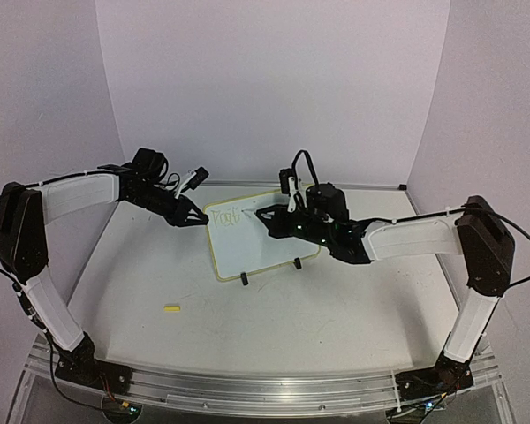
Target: Write a sentence on the whiteboard
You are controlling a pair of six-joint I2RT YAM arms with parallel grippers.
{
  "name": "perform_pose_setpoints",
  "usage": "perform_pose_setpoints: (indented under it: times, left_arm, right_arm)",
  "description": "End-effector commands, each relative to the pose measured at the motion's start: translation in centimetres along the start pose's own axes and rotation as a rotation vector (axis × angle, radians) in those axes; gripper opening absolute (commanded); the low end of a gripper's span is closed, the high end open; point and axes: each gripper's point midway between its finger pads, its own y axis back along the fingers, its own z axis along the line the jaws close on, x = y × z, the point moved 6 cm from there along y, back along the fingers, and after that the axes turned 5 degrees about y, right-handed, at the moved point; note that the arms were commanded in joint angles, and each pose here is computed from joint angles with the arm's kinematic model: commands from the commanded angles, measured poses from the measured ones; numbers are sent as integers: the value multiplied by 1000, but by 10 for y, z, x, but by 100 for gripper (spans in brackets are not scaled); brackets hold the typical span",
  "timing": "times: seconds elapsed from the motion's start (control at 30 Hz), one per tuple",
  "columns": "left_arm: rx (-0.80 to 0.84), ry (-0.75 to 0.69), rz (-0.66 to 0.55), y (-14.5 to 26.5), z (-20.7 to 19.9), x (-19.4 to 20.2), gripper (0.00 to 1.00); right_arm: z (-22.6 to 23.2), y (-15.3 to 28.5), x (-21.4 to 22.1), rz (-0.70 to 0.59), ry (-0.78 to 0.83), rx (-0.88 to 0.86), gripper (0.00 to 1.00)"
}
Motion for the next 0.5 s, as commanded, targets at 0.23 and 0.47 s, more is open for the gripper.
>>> perform_pose_setpoints:
  times: [0.23, 0.47]
  left_arm:
    - [-25, -13, 48, -5, -3, 4, 0]
    - [-25, -14, 47, -4, -4, 4, 0]
  right_arm:
    - [-11, 3, 17, 35, -24, 50, 0]
    - [-9, 6, 3, -7, -16, 65, 0]
